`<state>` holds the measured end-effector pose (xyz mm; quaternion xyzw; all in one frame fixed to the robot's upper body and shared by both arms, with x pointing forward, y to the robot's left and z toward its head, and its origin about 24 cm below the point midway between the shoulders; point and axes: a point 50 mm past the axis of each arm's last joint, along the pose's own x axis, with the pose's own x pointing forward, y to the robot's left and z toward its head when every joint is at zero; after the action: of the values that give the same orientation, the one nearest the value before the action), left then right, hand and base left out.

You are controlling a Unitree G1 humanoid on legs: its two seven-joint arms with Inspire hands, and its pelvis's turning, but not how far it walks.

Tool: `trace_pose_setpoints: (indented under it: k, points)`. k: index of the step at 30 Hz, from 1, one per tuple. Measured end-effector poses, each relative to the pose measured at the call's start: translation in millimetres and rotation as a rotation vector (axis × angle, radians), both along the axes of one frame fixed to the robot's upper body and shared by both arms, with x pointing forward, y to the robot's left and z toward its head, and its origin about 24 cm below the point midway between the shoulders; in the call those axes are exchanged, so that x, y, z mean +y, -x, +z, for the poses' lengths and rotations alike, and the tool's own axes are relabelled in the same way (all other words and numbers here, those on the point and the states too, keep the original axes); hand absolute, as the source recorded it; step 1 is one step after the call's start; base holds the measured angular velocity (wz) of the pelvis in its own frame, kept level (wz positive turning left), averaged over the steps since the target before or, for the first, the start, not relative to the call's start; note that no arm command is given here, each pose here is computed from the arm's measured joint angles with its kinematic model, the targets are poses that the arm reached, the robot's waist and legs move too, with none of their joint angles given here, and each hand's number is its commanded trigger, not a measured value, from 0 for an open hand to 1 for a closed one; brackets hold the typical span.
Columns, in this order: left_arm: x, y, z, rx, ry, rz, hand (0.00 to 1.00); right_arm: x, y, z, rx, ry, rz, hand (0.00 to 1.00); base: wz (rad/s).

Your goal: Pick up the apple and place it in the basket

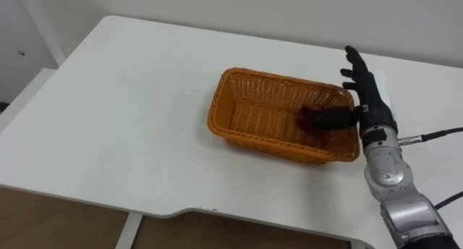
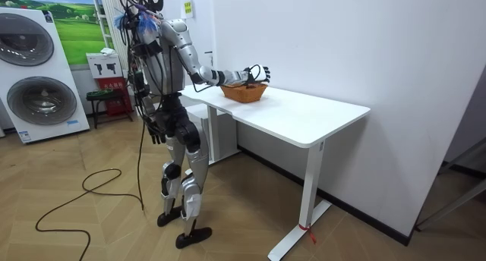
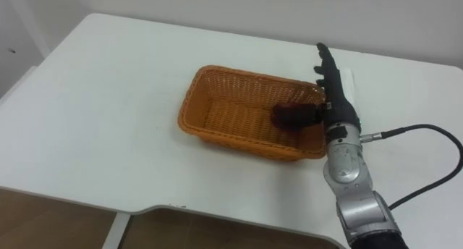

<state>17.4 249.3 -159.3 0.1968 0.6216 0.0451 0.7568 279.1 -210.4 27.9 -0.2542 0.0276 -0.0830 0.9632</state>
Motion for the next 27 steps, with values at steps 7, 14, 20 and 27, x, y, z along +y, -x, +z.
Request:
trace_pose_setpoints:
  k: [7, 14, 20, 27]
  points:
    - [-1.2, -4.7, -0.1, -0.006, 0.002, -0.022, 0.0, 0.1, -1.3, 1.4, -0.007, -0.036, -0.009, 0.0, 0.0]
    - [-0.8, 6.1, -1.2, 0.023, 0.022, -0.003, 0.0, -4.2, -4.0, 23.7, -0.106, -0.094, -0.032, 0.0, -0.03]
    - [0.2, 24.2, -0.9, 0.055, 0.018, 0.029, 0.0, -32.6, 0.9, 59.1, -0.32, -0.092, -0.175, 0.0, -0.02]
    - [4.9, 30.8, 0.5, 0.048, 0.008, 0.063, 0.0, -82.0, 18.9, 76.1, -0.468, -0.095, -0.475, 0.0, -0.07]
